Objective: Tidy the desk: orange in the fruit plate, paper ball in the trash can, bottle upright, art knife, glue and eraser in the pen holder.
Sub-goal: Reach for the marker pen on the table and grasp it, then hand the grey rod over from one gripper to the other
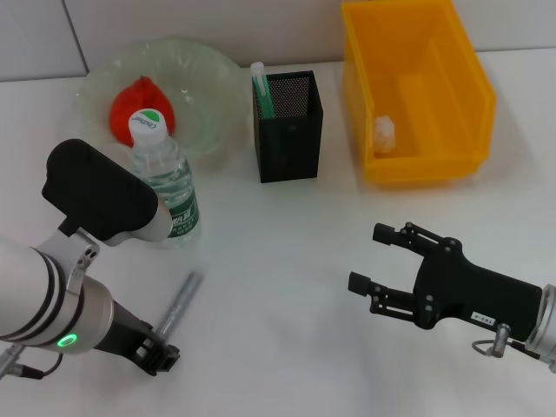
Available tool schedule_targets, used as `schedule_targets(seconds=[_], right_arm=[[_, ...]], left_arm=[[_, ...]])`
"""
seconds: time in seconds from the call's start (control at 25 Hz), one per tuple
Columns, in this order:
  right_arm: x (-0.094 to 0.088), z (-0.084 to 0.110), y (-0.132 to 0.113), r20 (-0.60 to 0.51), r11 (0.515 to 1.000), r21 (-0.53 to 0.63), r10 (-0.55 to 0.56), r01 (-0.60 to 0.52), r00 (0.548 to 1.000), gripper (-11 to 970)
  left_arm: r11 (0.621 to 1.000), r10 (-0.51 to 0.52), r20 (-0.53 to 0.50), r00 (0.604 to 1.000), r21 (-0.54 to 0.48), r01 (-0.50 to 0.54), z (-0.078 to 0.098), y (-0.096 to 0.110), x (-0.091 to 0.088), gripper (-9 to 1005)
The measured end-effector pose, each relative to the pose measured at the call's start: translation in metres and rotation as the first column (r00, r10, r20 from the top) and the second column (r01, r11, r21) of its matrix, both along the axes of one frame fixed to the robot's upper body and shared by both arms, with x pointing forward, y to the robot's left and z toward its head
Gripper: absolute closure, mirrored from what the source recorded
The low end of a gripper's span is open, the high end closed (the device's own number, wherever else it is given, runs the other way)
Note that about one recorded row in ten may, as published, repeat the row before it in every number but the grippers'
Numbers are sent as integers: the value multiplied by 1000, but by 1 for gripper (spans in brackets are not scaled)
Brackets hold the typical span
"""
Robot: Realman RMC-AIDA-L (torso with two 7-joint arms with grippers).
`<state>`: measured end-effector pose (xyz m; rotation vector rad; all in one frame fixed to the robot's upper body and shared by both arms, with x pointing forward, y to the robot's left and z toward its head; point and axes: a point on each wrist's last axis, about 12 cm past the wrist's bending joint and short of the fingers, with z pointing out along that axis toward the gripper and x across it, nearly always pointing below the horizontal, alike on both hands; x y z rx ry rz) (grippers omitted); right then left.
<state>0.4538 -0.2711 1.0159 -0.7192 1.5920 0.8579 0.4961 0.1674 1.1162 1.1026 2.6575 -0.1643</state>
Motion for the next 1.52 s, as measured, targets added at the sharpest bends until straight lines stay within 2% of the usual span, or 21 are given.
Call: schedule_targets(seconds=[0.72,0.88,1.16,1.28,1.32,1.44,1.52], right_arm=[[0,0,0,-1,1000,-1,-1,1,1000,133],[0,0,0,-2,1000,0,-1,1,1000,133],[-2,4,-7,13,998,41,-42,42,999,133],[-6,14,-22,50,988,118,-105,98,993,133],[-10,23,-34,76,975,183,-140,125,987,133],[-12,31,-43,95,965,229,-155,130,983,133],[-13,40,-50,110,959,262,-139,106,984,133]], left_arm=[[1000,-13,-3,1000,21,13,-4,-2,3,646],[1000,-11,15,1000,8,10,0,-3,3,816],[999,-35,55,998,-26,37,13,-8,-1,819],[994,-61,119,991,-83,71,26,-15,-8,817],[989,-75,157,985,-111,93,32,-19,-11,817],[970,-113,269,956,-179,165,39,-28,-17,816],[940,-134,359,924,-249,233,42,-35,-20,815]])
